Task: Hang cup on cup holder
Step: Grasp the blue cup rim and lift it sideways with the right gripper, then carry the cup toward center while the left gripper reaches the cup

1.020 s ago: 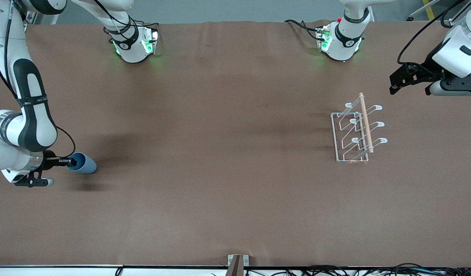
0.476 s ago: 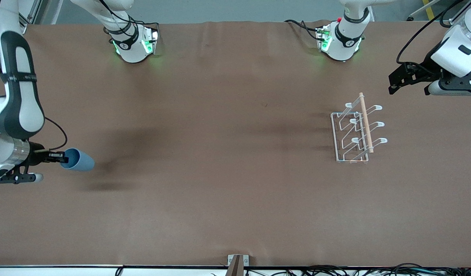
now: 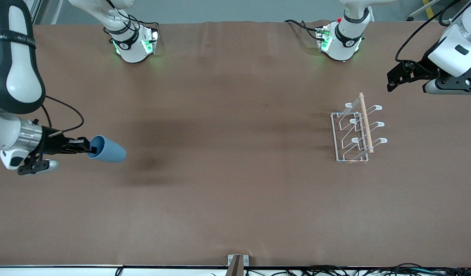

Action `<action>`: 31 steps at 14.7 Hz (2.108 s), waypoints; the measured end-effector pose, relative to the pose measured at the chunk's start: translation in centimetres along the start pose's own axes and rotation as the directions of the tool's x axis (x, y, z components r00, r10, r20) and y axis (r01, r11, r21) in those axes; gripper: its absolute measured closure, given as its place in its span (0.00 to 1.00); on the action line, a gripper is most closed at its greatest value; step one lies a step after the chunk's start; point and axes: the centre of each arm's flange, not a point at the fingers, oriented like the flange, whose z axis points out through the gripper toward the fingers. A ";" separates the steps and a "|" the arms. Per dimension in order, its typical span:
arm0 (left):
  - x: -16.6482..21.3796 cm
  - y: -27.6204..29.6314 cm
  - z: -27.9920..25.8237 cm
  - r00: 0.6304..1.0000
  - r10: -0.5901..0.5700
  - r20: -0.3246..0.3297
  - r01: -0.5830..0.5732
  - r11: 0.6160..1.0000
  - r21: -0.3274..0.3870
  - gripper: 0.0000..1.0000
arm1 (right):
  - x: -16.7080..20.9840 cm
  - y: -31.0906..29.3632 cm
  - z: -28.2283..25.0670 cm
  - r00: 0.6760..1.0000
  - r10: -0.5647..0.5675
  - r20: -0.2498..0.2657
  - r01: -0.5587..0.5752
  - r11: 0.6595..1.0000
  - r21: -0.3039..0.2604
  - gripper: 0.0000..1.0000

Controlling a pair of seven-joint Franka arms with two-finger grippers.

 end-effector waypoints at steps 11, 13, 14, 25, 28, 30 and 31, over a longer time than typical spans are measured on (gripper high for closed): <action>-5.6 21.5 -3.0 0.915 0.388 -0.106 -0.397 0.914 -0.085 0.00 | -0.2 -15.1 5.2 0.999 -0.043 0.028 0.025 0.889 0.457 0.95; -7.5 26.4 -2.8 0.870 0.471 -0.146 -0.486 0.869 -0.093 0.00 | -0.3 -16.8 5.5 0.999 -0.032 0.028 0.012 0.848 0.530 0.95; -8.3 28.6 -2.5 0.846 0.511 -0.154 -0.528 0.844 -0.100 0.00 | -0.3 -17.7 5.7 0.999 -0.027 0.031 0.005 0.825 0.565 0.95; -5.3 37.3 -0.5 0.466 0.789 -0.401 -0.870 0.491 -0.045 0.00 | -2.1 -24.0 11.6 0.978 -0.102 0.181 -0.054 0.716 0.696 0.95; -3.6 37.9 1.7 0.401 0.817 -0.415 -0.903 0.429 -0.026 0.00 | -2.5 -24.2 11.6 0.970 -0.128 0.208 -0.058 0.707 0.705 0.95; -3.3 38.5 2.9 0.380 0.832 -0.404 -0.914 0.405 -0.024 0.00 | -2.5 -24.3 11.5 0.969 -0.131 0.208 -0.056 0.705 0.707 0.95; -3.4 39.0 3.4 0.370 0.841 -0.395 -0.918 0.396 -0.018 0.00 | -2.5 -24.4 11.4 0.970 -0.132 0.206 -0.055 0.704 0.708 0.95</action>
